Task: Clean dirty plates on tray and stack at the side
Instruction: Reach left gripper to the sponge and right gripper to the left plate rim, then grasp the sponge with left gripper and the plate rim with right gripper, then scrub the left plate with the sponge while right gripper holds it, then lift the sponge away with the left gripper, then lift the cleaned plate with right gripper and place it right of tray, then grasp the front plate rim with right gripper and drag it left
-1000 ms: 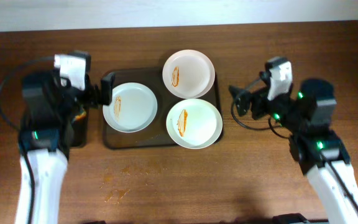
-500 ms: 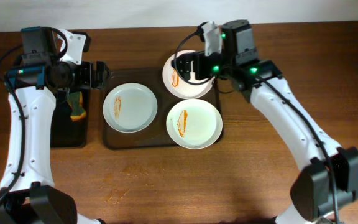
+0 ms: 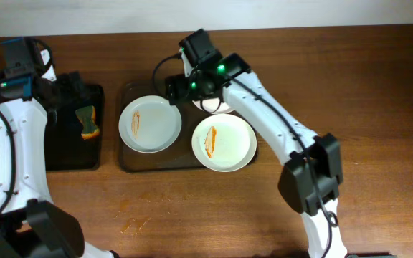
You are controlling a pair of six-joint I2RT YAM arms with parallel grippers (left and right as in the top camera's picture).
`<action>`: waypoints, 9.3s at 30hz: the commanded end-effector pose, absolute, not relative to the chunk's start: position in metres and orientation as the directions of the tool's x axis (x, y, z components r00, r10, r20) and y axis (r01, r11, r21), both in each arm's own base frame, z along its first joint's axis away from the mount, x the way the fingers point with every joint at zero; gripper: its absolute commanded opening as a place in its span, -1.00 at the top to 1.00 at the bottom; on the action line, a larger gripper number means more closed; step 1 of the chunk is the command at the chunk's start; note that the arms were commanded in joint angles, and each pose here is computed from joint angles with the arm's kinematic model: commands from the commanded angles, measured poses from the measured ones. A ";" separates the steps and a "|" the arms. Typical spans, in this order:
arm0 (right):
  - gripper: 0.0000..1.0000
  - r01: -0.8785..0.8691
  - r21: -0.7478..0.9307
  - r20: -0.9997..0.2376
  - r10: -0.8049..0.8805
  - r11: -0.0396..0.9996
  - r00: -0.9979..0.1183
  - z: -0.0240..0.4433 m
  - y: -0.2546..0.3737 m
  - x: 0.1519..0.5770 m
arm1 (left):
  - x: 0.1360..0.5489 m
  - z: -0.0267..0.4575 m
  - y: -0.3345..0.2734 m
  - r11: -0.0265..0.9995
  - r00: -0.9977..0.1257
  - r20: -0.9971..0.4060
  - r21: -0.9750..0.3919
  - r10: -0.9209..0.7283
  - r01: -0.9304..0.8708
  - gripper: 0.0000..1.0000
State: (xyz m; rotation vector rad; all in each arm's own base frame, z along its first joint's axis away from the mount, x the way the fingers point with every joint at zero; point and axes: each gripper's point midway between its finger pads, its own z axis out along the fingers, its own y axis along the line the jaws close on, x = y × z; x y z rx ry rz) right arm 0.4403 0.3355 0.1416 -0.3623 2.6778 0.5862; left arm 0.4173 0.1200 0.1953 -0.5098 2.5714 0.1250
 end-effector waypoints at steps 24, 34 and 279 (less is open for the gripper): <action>0.37 -0.124 0.285 -0.239 -0.055 0.951 -0.969 0.026 0.345 0.438 | 0.426 0.075 0.134 0.955 -0.933 -0.245 0.071 -0.263 -0.288 -0.90; 0.57 -0.110 0.272 -0.217 -0.050 0.956 -0.975 0.009 0.361 0.424 | 0.427 0.075 0.135 0.954 -0.932 -0.250 0.074 -0.263 -0.290 -0.91; -0.44 0.248 0.242 -0.154 0.289 0.938 -0.945 0.161 0.019 0.425 | 0.512 0.146 -0.002 0.983 -0.931 -0.348 -0.178 -0.111 -0.050 0.98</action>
